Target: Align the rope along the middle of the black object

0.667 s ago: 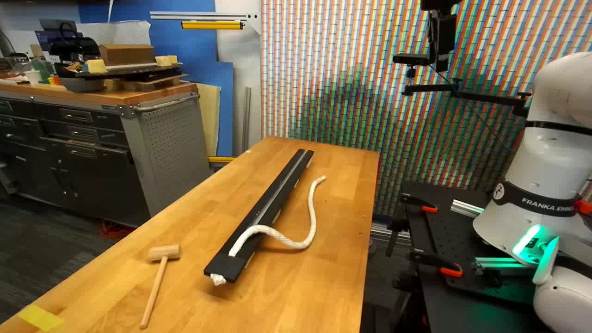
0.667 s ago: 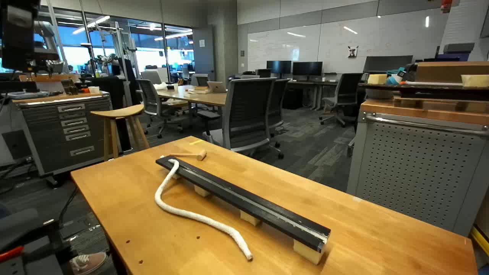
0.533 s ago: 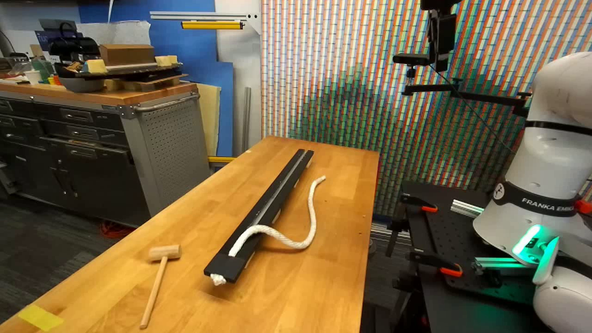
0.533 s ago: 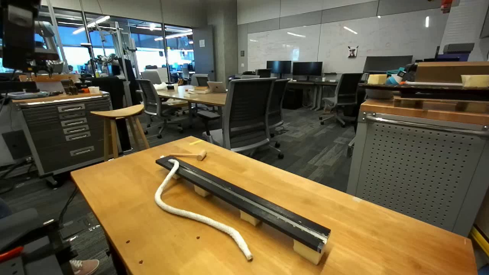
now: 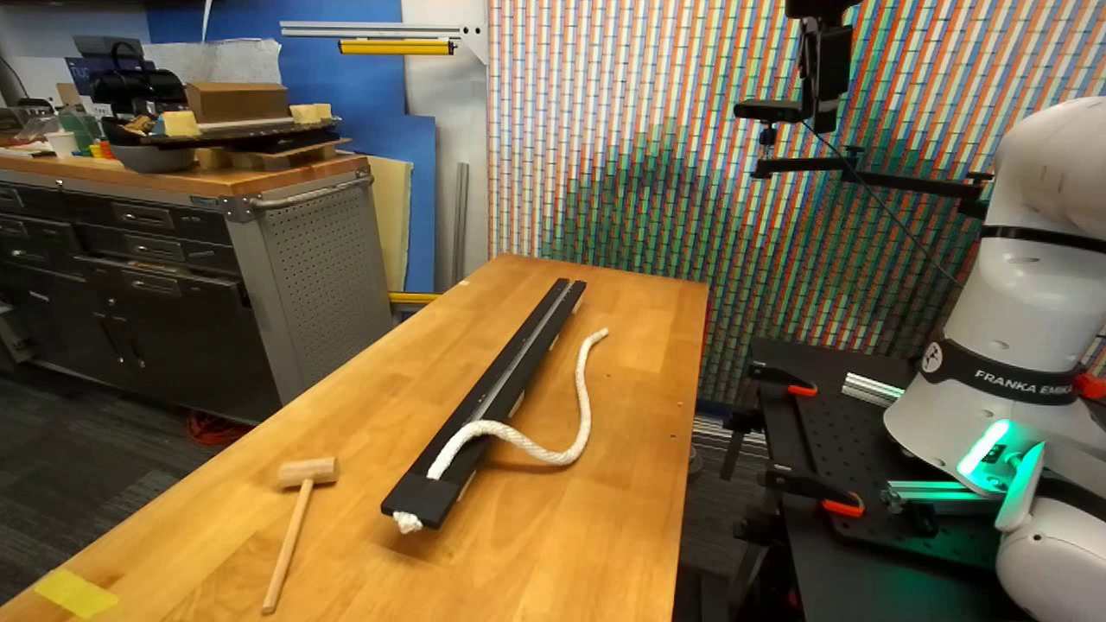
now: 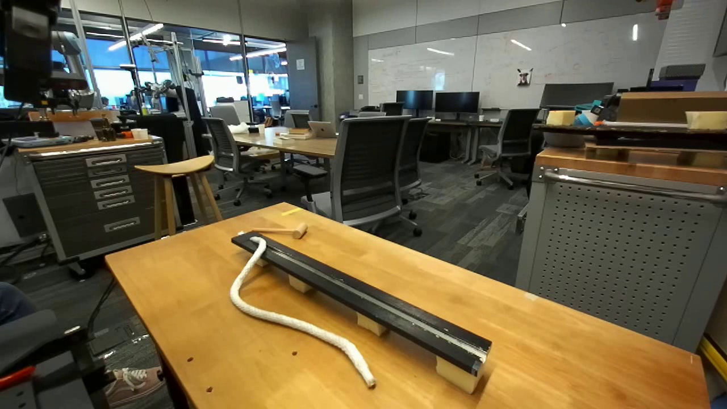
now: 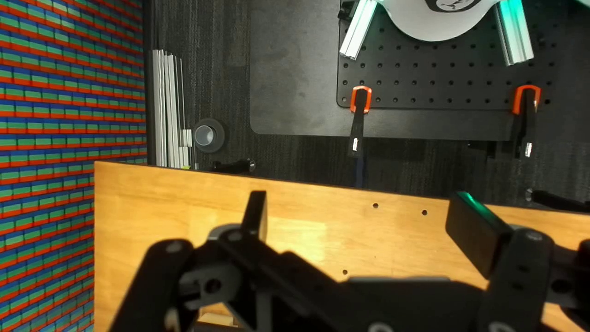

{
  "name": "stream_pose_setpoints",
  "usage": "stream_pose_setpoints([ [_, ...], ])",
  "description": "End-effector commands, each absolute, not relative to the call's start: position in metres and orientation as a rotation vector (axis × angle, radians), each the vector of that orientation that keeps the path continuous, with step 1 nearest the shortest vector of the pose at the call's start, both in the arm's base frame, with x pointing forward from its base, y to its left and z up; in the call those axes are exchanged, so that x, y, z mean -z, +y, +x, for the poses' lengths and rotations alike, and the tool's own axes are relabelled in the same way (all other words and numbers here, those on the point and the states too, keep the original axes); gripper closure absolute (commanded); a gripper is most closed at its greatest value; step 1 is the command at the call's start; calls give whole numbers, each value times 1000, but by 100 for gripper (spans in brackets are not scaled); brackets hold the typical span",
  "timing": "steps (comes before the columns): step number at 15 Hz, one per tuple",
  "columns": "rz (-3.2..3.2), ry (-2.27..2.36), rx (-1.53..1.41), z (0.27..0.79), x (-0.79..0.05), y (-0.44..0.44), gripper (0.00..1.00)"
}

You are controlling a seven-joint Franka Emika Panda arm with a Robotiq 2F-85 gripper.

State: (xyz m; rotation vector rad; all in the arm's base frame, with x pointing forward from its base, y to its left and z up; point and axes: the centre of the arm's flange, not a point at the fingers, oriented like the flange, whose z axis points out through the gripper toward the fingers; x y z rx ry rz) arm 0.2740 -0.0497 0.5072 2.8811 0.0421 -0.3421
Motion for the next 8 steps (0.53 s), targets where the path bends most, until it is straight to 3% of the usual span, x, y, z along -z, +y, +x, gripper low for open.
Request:
stream_pose_setpoints([
  [1,2881,42,342,274,-507,-50,0],
  [8,2890,-167,294,300,-492,-55,0],
])
